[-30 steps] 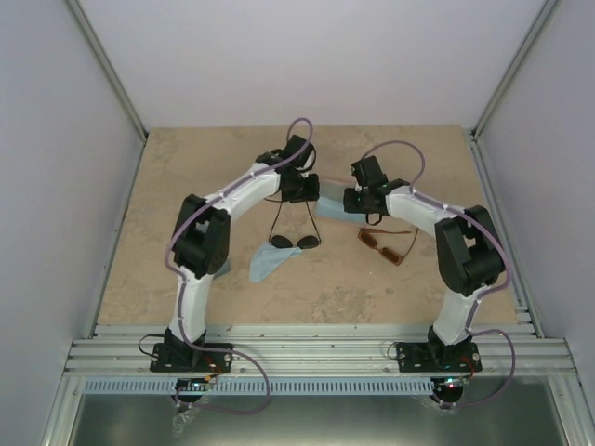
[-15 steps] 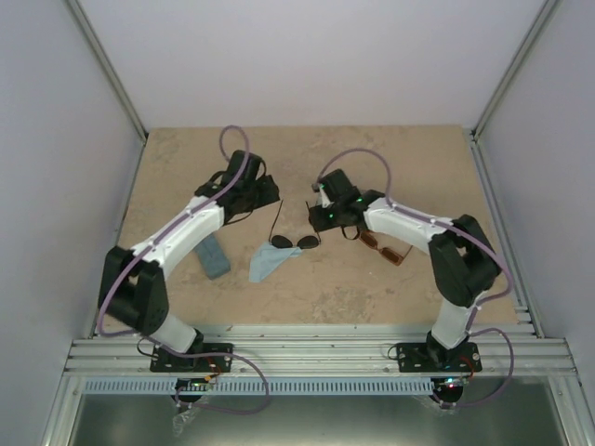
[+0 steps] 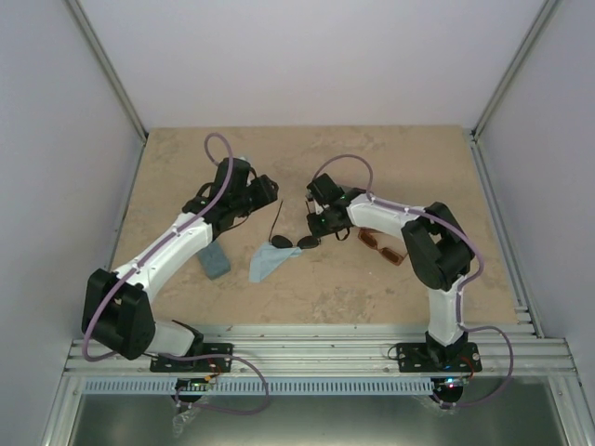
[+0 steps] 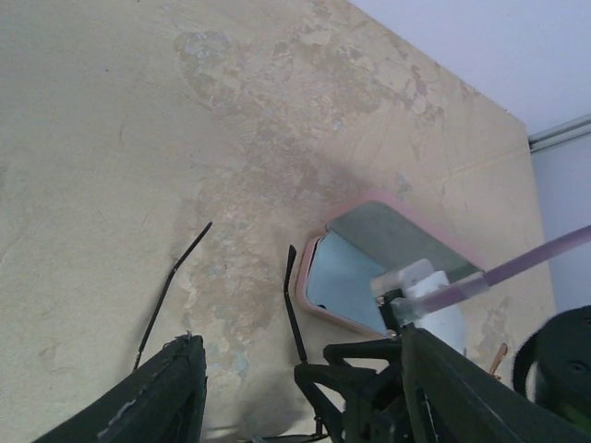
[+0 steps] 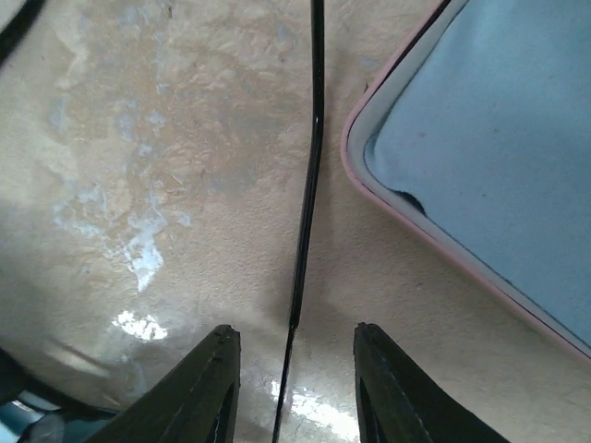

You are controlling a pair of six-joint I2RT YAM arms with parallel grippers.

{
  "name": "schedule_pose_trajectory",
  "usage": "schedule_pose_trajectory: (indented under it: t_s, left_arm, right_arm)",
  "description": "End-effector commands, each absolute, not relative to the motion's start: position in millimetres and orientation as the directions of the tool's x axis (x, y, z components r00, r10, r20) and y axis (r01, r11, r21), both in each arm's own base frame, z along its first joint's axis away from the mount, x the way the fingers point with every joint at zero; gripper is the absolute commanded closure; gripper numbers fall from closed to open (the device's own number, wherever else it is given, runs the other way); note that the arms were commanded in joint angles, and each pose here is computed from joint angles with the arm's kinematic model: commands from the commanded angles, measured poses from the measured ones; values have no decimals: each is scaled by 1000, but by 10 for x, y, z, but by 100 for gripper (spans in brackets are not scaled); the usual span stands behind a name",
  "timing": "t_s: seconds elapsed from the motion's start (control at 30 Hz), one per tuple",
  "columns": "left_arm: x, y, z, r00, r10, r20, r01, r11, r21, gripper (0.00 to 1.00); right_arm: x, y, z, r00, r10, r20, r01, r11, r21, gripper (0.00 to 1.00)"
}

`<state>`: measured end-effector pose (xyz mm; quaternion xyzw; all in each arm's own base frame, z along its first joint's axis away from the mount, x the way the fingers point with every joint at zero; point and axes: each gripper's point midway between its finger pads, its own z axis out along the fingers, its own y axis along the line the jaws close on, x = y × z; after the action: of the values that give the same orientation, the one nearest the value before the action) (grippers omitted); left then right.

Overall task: Organize the sunglasses
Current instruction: Pick up the sunglasses from the center of the board.

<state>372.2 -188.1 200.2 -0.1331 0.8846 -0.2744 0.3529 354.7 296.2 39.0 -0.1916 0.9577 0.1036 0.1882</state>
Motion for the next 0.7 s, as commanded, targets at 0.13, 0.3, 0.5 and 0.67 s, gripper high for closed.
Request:
schedule_pose_trajectory:
  t_s: [0.13,0.3,0.5,0.67]
  left_arm:
    - [3743,-1877,2094,-691,-461,-557,-39,793,-607,39]
    - [3736,-1788,2169,-662,-473,-581,-53,803,-594,38]
    - [3721,-1653,2341,-601,-505,-619,-71,806,-588,38]
    - [3683,-1526,2520,-531,-543,-651,-77,796,-601,38]
  right_arm:
    - [3520,2886,168,-874,-358,-330,-390,920,36,69]
    - [3482,2902,115,-867,-382,-320,-405,914,8,82]
    - [3483,2899,92,-864,-391,-317,-407,913,-14,96]
    - [3672,3002,344,-820,-386,-422,-413,910,-29,100]
